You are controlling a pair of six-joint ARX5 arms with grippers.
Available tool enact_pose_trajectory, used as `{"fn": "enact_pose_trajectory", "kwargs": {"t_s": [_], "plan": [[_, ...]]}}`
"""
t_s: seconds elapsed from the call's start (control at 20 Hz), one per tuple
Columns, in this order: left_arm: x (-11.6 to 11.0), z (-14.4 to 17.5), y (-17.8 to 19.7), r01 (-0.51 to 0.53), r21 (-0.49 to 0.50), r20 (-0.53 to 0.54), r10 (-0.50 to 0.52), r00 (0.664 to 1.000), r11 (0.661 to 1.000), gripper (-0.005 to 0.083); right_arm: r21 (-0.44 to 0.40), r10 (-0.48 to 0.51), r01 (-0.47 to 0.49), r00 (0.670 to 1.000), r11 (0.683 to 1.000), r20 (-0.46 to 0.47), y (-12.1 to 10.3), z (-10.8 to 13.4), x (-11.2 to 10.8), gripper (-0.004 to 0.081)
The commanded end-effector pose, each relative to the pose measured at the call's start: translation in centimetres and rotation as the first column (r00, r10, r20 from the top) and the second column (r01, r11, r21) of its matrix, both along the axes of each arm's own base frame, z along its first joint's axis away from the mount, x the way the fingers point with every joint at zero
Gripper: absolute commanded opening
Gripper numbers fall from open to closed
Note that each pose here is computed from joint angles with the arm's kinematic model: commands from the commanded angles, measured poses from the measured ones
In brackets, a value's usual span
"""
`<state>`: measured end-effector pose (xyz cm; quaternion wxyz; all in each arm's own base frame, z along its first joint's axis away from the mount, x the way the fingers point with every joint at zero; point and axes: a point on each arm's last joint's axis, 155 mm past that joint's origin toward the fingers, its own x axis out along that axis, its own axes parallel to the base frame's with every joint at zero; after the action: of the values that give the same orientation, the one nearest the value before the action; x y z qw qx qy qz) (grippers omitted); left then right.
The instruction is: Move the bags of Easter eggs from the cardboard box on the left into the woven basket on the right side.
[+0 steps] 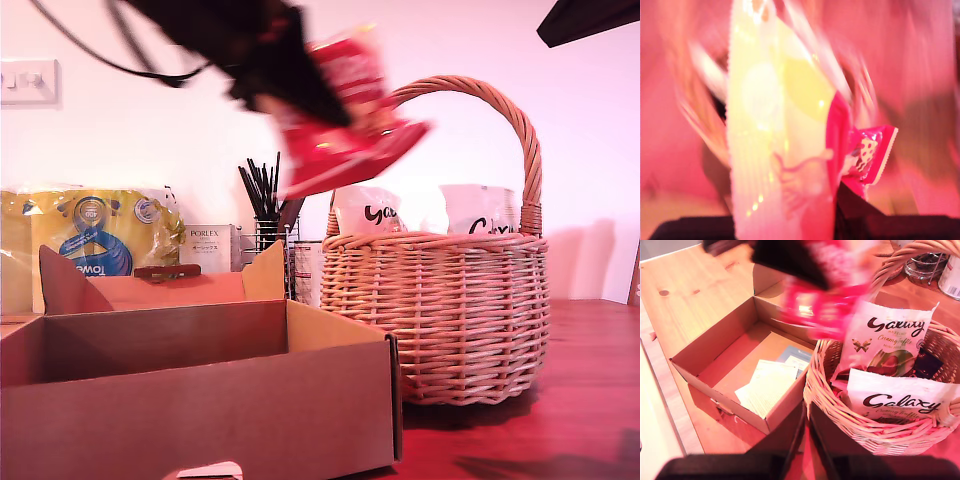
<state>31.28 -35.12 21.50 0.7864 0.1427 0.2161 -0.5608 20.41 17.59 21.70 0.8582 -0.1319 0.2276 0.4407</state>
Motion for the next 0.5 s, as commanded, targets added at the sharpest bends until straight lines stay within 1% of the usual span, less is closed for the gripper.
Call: {"fn": "enact_pose_trajectory", "kwargs": {"t_s": [0.0, 0.1, 0.2, 0.3, 0.45], "plan": [[0.4, -1.5, -1.6, -0.026, -0.004, -0.017, 0.026, 1.0, 1.0, -0.0021, -0.004, 0.006, -0.006, 1.0, 1.0, 0.004, 0.1, -0.1, 0.0, -0.0013], [0.8, -2.9, -3.2, -0.048, 0.008, -0.001, 0.048, 0.999, 0.999, -0.0022, -0.004, 0.006, -0.006, 1.0, 1.0, 0.004, 0.1, -0.1, 0.0, -0.0013], [2.0, -4.8, -3.9, -0.127, 0.048, 0.022, 0.126, 0.992, 0.991, -0.0022, -0.015, -0.008, 0.008, 1.0, 1.0, 0.005, -0.2, -0.3, 0.1, -0.0013], [3.1, -6.0, -4.3, -0.194, 0.078, 0.07, 0.189, 0.979, 0.978, -0.0022, -0.017, -0.008, 0.008, 1.0, 1.0, 0.0, -0.2, -0.4, 0.0, -0.0013], [4.5, -5.7, -4.5, -0.289, 0.064, 0.142, 0.278, 0.95, 0.955, -0.0022, -0.018, -0.008, 0.008, 1.0, 1.0, -0.001, -0.2, -0.4, 0.0, -0.0013]]}}
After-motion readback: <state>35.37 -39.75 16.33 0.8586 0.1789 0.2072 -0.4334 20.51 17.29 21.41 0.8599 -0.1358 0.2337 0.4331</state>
